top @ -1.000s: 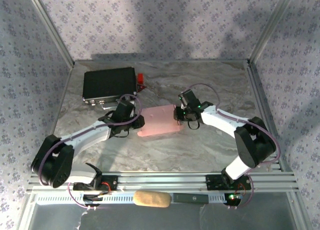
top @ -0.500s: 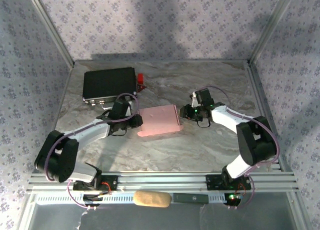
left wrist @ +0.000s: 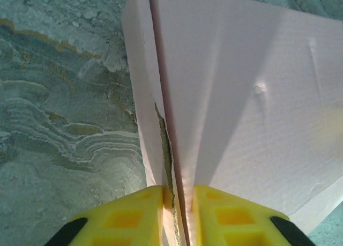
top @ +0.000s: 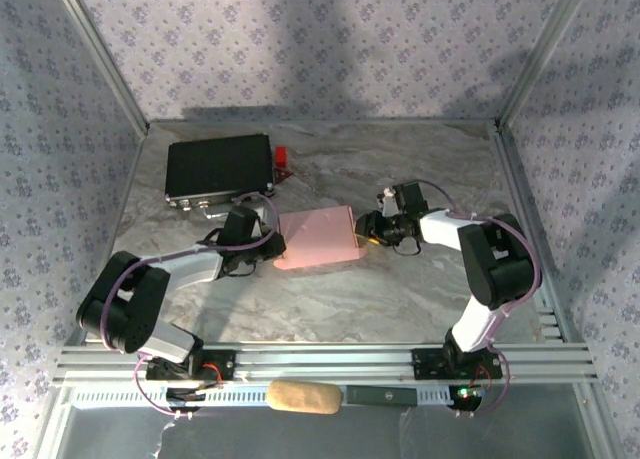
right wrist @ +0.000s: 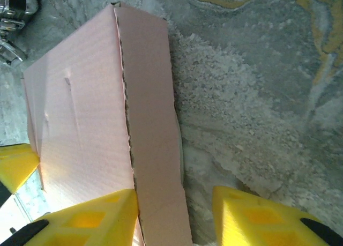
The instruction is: Fold the paper box
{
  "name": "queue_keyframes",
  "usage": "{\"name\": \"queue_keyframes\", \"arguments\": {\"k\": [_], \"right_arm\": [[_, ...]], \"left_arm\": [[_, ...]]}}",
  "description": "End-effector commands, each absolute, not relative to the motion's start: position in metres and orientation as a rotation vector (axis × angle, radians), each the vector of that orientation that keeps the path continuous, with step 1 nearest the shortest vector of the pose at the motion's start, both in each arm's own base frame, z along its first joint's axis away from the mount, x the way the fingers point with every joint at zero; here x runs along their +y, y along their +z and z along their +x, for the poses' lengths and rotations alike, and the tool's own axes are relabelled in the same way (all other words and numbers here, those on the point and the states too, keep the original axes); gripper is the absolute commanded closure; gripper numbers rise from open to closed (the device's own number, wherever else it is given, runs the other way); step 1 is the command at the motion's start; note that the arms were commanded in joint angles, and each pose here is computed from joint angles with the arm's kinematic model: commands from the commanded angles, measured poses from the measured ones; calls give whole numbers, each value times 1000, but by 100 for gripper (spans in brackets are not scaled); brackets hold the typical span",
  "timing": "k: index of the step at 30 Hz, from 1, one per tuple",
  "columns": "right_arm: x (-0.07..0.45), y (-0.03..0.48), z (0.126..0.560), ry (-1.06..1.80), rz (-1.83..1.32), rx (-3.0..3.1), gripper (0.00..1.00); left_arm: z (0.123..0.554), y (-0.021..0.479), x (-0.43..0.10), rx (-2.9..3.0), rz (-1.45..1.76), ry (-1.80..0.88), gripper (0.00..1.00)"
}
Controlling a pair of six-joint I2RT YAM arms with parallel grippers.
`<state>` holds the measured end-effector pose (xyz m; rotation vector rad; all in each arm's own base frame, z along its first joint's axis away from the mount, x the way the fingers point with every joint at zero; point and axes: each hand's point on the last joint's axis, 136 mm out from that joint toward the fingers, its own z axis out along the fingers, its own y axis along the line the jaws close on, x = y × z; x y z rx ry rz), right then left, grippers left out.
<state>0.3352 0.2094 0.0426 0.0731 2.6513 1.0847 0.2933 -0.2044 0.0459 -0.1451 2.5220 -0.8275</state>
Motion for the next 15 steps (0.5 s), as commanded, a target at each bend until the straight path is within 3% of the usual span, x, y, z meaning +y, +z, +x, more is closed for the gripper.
{"name": "queue_keyframes", "arguments": {"k": [1,15], "right_arm": [[217,30,324,1166,73,2690,55],[233,51,316,1382,15,2594,41]], "left_arm": [[283,26,-197,2574,-169,-797,86],[274,8,-174,2608,-222,-765,95]]}}
